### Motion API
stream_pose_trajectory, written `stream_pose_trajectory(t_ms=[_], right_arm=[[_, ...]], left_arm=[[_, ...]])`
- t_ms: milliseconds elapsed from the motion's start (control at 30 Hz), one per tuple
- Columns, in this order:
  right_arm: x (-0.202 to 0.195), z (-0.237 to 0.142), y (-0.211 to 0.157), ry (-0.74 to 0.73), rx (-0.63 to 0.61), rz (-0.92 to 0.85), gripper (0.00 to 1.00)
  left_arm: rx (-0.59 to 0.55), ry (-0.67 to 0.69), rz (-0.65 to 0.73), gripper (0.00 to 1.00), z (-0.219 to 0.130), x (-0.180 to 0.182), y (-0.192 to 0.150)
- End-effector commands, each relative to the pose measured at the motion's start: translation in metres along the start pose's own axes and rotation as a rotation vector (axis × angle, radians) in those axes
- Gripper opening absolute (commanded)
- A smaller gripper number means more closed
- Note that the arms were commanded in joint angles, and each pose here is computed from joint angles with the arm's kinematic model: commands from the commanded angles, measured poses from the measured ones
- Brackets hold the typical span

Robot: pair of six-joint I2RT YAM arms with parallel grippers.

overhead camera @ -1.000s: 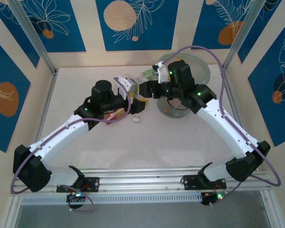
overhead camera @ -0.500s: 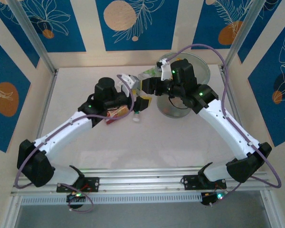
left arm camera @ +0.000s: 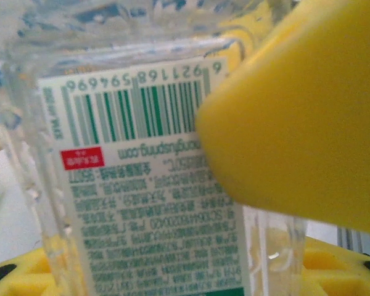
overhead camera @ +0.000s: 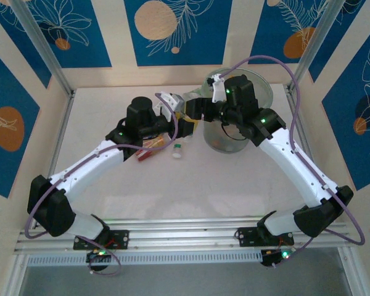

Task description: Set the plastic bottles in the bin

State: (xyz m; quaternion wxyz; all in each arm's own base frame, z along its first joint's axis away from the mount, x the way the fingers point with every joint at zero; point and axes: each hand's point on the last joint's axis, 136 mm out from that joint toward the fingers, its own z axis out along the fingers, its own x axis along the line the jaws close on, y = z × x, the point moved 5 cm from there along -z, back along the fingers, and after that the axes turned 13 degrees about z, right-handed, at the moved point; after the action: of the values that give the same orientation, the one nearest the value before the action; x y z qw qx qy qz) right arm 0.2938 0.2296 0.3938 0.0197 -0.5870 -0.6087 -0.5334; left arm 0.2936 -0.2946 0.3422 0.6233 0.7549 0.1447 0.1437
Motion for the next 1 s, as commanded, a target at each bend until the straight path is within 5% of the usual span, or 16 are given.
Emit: stream_pose_trajectory(t_ms=[0,200,367,567,967], right_arm=[[0.0,0.007,0.002,-0.009,0.014,-0.015,0.72],[-0.007,0.017,-0.002,-0.037,0.036,-0.03,0.72],[-0.005,0.011,0.001,-0.03,0.019,-0.029,0.57],[0.005,-0.01,0.018,-0.043,-0.066,-0.075,0.46],[0.018,-0.076,0.103,-0.261,-0.414,-0.288,0.45]], left_arm=[[-0.121,-0.087,0.104,0.35,-0.003,-0.017,0.037],[-0.166,-0.152,0.135,0.35,-0.01,-0.027,0.042],[-0.147,-0.114,0.133,0.4,-0.012,-0.024,0.041],[-0.148,-0.046,0.135,0.99,-0.023,-0.022,0.045],[-0.141,0.213,0.107,1.0,-0.079,-0.017,0.057]])
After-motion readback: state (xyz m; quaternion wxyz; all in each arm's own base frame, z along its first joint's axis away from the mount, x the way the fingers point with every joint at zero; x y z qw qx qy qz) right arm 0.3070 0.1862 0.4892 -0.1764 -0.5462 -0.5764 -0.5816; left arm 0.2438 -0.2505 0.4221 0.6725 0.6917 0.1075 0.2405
